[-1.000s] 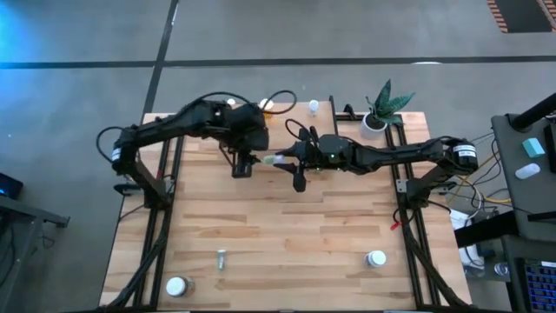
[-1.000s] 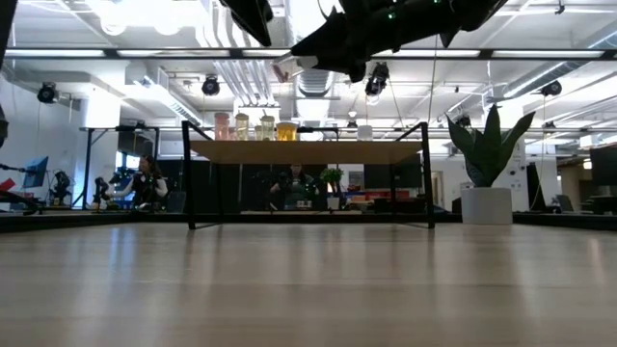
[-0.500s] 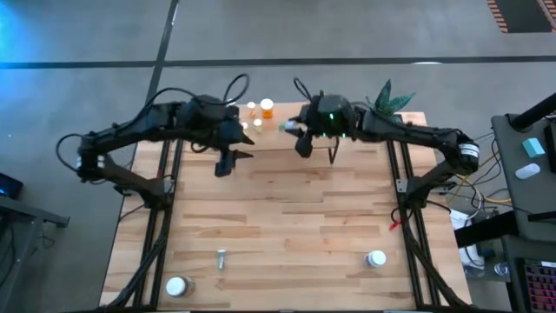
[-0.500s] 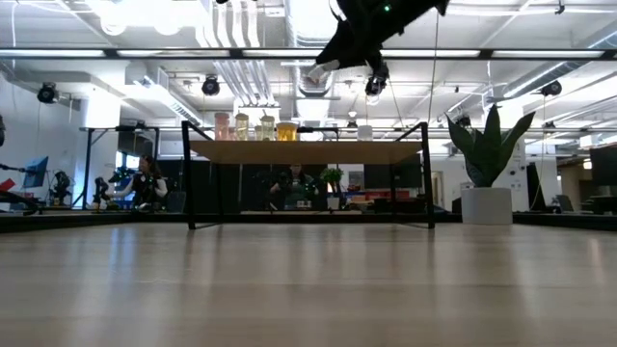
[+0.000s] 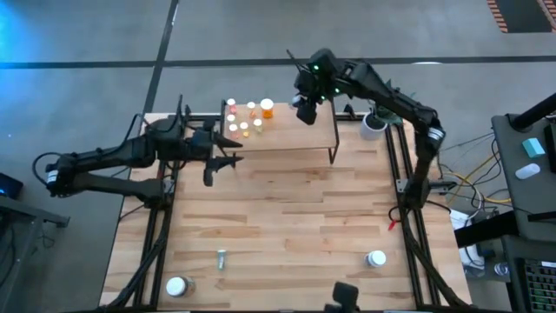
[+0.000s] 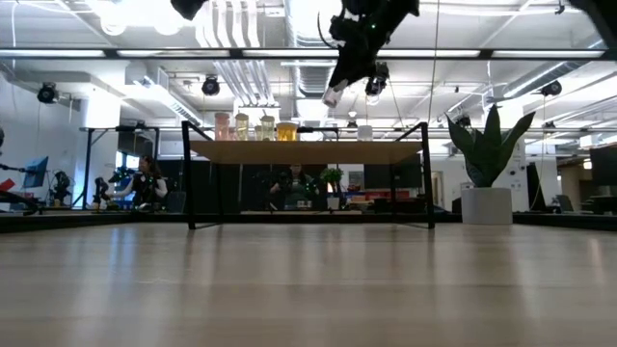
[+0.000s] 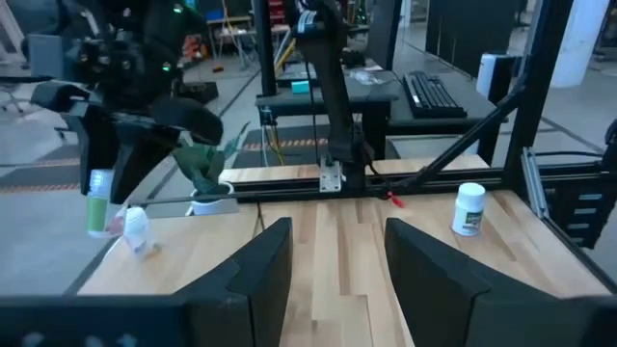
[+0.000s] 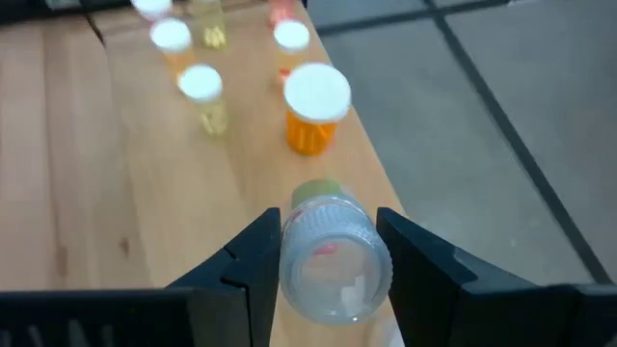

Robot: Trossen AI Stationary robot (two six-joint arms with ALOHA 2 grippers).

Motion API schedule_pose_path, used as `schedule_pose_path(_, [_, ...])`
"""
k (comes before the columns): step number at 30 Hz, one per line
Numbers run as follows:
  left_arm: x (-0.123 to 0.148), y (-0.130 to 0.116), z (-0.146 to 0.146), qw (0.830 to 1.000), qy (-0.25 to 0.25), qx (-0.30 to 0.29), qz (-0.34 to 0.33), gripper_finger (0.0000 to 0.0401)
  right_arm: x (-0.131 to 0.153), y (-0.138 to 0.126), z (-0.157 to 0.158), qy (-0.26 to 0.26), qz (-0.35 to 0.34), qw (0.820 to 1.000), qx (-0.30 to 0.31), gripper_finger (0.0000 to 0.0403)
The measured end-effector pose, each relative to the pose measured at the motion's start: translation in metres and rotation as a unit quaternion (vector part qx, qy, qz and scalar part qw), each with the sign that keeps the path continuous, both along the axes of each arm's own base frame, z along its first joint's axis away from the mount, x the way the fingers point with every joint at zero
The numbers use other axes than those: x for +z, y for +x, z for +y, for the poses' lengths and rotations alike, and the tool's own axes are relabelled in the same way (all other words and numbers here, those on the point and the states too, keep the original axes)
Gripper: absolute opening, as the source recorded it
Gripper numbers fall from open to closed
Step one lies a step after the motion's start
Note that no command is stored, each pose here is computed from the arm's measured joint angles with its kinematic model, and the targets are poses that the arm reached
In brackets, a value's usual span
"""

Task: Pick and place medicine bottles onto shelf by color
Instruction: Put the transparent pill bottle on the shelf

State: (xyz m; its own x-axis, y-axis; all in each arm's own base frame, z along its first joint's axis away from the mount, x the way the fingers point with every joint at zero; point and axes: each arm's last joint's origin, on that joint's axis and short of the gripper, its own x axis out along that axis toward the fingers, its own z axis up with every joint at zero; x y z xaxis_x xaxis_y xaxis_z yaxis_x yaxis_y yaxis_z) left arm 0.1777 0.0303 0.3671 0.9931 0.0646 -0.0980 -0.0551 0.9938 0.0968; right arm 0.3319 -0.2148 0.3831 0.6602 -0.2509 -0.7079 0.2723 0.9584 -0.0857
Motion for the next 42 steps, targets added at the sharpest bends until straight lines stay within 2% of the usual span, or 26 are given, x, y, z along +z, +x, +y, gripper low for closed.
schedule_pose_path(7, [-0.018,-0.003,-0.001,1.000,-0.001,0.000,-0.002,0.0151,-0.018,0.017,-0.030,0.022,0.076,0.997,0.013,0.0146])
schedule_pose_path(15, [-0.030,0.007,0.001,1.000,-0.006,0.000,0.025,0.0151,-0.041,0.028,-0.041,0.041,0.131,0.990,0.030,0.0146])
schedule_pose_path(42, [-0.035,0.014,0.003,0.999,-0.022,0.001,0.040,0.0151,-0.065,0.030,-0.038,0.090,0.170,0.981,0.020,0.0146])
